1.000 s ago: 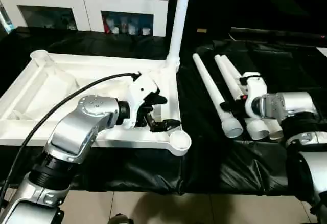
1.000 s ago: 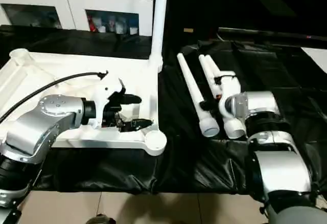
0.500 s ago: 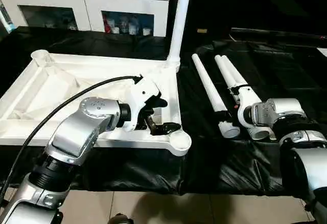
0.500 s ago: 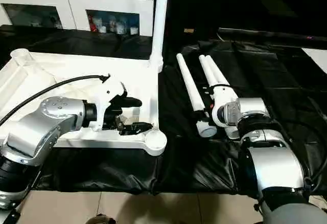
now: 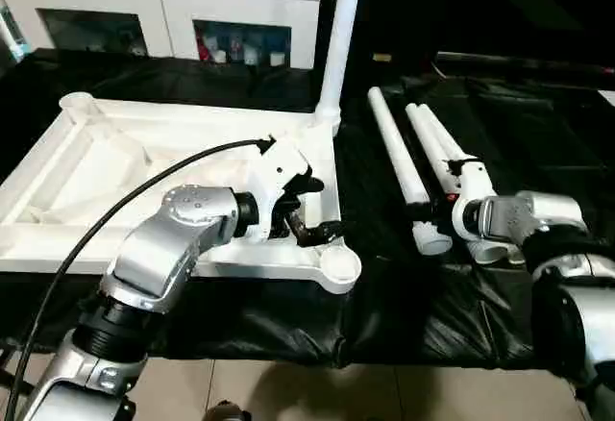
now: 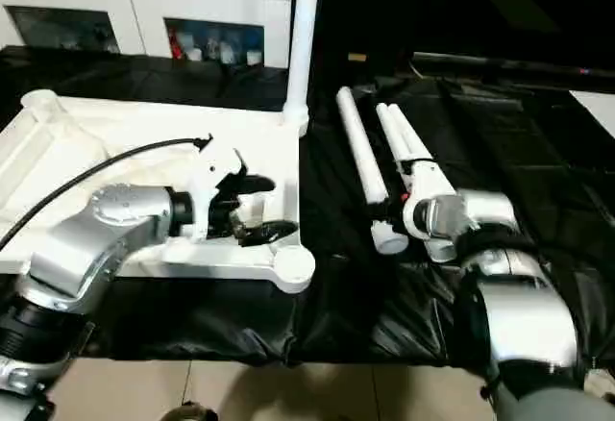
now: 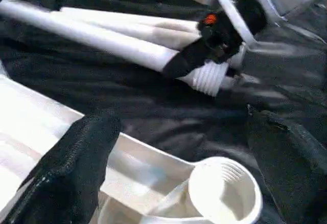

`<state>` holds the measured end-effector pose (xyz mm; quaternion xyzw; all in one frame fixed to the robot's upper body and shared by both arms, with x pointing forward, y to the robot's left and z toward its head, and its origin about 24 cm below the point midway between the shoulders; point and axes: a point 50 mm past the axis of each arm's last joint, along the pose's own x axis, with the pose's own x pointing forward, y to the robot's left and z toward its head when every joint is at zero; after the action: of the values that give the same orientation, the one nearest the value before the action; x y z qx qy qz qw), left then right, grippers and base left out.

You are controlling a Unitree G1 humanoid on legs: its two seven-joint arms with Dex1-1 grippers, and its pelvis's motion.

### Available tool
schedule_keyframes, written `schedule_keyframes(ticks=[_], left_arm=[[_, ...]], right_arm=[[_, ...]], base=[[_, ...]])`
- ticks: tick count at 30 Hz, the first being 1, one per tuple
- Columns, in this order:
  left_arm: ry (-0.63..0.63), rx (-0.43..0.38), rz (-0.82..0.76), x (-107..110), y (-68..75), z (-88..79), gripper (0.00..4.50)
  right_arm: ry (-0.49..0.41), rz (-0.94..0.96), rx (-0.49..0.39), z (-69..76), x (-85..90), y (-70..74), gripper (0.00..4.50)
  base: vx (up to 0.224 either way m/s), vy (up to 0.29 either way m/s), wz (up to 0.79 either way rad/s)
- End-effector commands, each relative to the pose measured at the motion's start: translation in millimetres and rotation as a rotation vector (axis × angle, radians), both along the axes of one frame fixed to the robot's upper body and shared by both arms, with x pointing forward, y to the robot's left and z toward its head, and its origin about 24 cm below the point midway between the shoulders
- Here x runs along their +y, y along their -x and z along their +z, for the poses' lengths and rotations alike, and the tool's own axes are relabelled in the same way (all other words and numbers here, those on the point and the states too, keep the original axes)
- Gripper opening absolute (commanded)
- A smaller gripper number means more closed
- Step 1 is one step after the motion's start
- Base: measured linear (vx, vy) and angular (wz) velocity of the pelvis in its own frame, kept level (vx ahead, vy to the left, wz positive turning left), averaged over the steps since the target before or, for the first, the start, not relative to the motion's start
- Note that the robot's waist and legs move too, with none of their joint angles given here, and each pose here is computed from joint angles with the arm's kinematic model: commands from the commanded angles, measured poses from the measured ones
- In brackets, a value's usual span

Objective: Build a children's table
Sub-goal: Pick table leg

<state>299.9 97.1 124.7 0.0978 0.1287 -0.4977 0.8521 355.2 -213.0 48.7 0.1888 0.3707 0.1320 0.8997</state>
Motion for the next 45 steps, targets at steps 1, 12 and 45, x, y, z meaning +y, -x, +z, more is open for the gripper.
schedule_keyframes(ticks=[1, 12, 45], left_arm=[[0.02, -0.018, 0.029, -0.2, -4.4, 1.5, 4.5], [0.169, -0.022, 0.132, -16.9, -19.7, 12.7, 4.5], [0.754, 0.346, 0.109, -60.1, -25.0, 65.1, 4.22]], right_arm=[[-0.049, -0.044, -0.103, 11.8, 0.5, -4.3, 1.91], [-0.388, 0.043, -0.631, 63.4, 25.3, 26.6, 1.91], [-0.426, 0.555, -0.665, 89.0, 74.2, 83.8, 1.9]], base=[[0.0, 0.0, 0.0], [0.0, 0.0, 0.0], [0.0, 0.0, 0.0]])
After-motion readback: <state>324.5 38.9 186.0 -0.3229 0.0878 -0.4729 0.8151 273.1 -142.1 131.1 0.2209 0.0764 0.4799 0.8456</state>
